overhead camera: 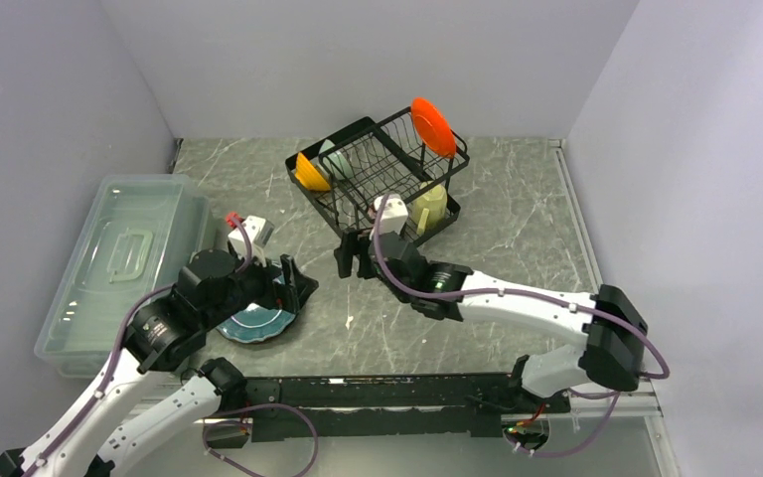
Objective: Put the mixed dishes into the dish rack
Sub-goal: Move the dish rack to the center of the board.
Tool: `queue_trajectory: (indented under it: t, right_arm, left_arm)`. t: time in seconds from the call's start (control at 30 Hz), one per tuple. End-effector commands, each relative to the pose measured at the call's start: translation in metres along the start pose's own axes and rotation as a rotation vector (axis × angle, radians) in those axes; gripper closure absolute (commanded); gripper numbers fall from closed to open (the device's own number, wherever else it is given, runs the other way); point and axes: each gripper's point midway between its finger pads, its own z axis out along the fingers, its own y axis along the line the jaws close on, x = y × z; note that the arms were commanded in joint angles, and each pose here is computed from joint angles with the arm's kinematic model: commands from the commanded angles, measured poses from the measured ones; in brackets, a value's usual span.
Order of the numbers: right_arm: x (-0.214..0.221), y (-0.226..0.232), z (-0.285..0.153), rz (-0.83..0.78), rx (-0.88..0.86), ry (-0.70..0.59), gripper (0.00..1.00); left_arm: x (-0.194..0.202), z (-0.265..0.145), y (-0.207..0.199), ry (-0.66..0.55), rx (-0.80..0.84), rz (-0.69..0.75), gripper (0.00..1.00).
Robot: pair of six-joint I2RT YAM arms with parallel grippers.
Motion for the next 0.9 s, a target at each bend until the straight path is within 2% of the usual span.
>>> queue_trajectory:
  t: [0.0, 0.33, 0.87]
  right_arm:
    - [-0.008, -0.006, 0.014, 0.013, 0.109, -0.038, 0.2]
    - [0.007, -0.022, 0.054, -0.037, 0.206, -0.152, 0.32]
    - [-0.001, -0.042, 0.08, -0.154, 0.305, -0.378, 0.51]
  left_arm:
    - [-0.001, -0.008, 0.003, -0.019, -0.006, 0.028, 0.01]
    - [0.007, -0.014, 0.006, -0.024, 0.007, 0.036, 0.01]
    - [0.005, -0.024, 0.003, -0.062, 0.037, 0.036, 0.01]
